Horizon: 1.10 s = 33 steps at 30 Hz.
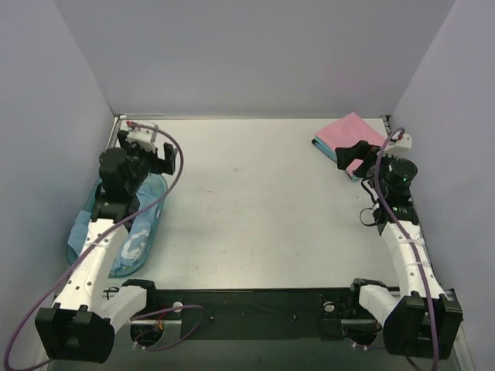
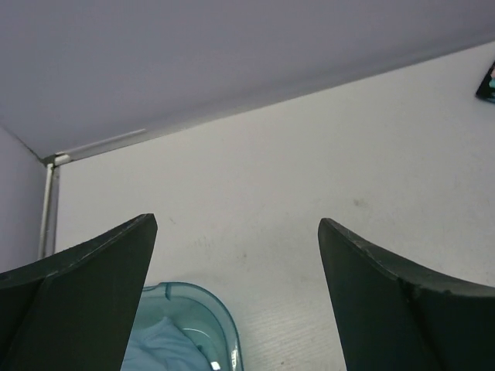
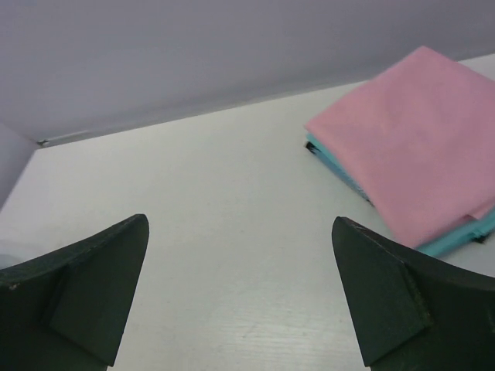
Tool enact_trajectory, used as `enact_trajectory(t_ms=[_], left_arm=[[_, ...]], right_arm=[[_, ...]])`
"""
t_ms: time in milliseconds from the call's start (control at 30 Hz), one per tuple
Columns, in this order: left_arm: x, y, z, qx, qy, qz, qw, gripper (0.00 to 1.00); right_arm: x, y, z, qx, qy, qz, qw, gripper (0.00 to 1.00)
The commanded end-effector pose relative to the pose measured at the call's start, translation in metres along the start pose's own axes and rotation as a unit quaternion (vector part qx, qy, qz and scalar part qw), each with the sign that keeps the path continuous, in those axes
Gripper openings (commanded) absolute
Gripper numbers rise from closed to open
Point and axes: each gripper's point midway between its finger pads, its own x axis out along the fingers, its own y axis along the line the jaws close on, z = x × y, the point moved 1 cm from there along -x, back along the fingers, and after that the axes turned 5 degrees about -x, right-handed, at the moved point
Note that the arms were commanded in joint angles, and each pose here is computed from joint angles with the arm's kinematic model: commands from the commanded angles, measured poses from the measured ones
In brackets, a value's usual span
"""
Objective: Fold and stack the t-shirts
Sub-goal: Grab crumpled tshirt from bin with the left arm
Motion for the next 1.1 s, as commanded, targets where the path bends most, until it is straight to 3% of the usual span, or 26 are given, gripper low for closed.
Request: enact_trajectory(t_ms=[0,33,67,100,133,200,333,367,400,500,633,833,1000,1067], left_arm=[[-0.045,0.012,-0.016,-0.019,0.224,0.054,0.973,0.97],[-0.058,0.002,-0.03,-0.014,0.282,0.02,0.959,0.97],[-0.061,0.001,-0.019,-0.009,0.286,0.013,0.958,0.97],[-0.07,0.003,-0.035,-0.008,0.335,0.018,0.942,0.97],[-0.072,0.012,-0.034,-0.004,0.346,0.037,0.938,0.97],[-0.08,0.045,-0.055,0.001,0.405,0.086,0.91,0.97],[-0.104,0.126,-0.1,-0.085,0.493,0.173,0.848,0.97],[-0.108,0.137,-0.114,-0.067,0.527,0.19,0.825,0.96],[-0.111,0.139,-0.123,-0.061,0.542,0.183,0.818,0.94],[-0.101,0.143,-0.151,-0.066,0.549,0.181,0.813,0.92],[-0.091,0.16,-0.19,-0.063,0.57,0.207,0.793,0.75],[-0.069,0.182,-0.221,-0.053,0.57,0.228,0.787,0.77],[-0.069,0.189,-0.247,-0.043,0.601,0.227,0.766,0.77],[-0.069,0.187,-0.248,-0.045,0.602,0.221,0.766,0.66]], right_arm=[[0.011,0.058,-0.006,0.048,0.084,0.137,0.986,1.0],[0.011,0.07,-0.012,0.037,0.12,0.136,0.983,1.0],[0.017,0.076,-0.021,-0.007,0.142,0.141,0.98,1.0],[0.017,0.088,-0.021,-0.028,0.167,0.139,0.976,1.0],[0.022,0.093,-0.033,-0.056,0.189,0.147,0.969,1.0],[0.022,0.113,-0.044,-0.079,0.226,0.168,0.956,1.0],[0.025,0.153,-0.054,-0.098,0.257,0.213,0.938,1.0],[0.024,0.165,-0.055,-0.103,0.257,0.223,0.934,1.0],[0.025,0.17,-0.059,-0.105,0.262,0.229,0.932,1.0],[0.018,0.194,-0.07,-0.122,0.272,0.255,0.92,1.0],[0.008,0.212,-0.08,-0.162,0.287,0.275,0.903,1.0],[-0.002,0.233,-0.088,-0.209,0.3,0.288,0.885,1.0],[-0.012,0.242,-0.092,-0.226,0.304,0.287,0.88,1.0],[-0.015,0.241,-0.094,-0.232,0.304,0.282,0.88,1.0]])
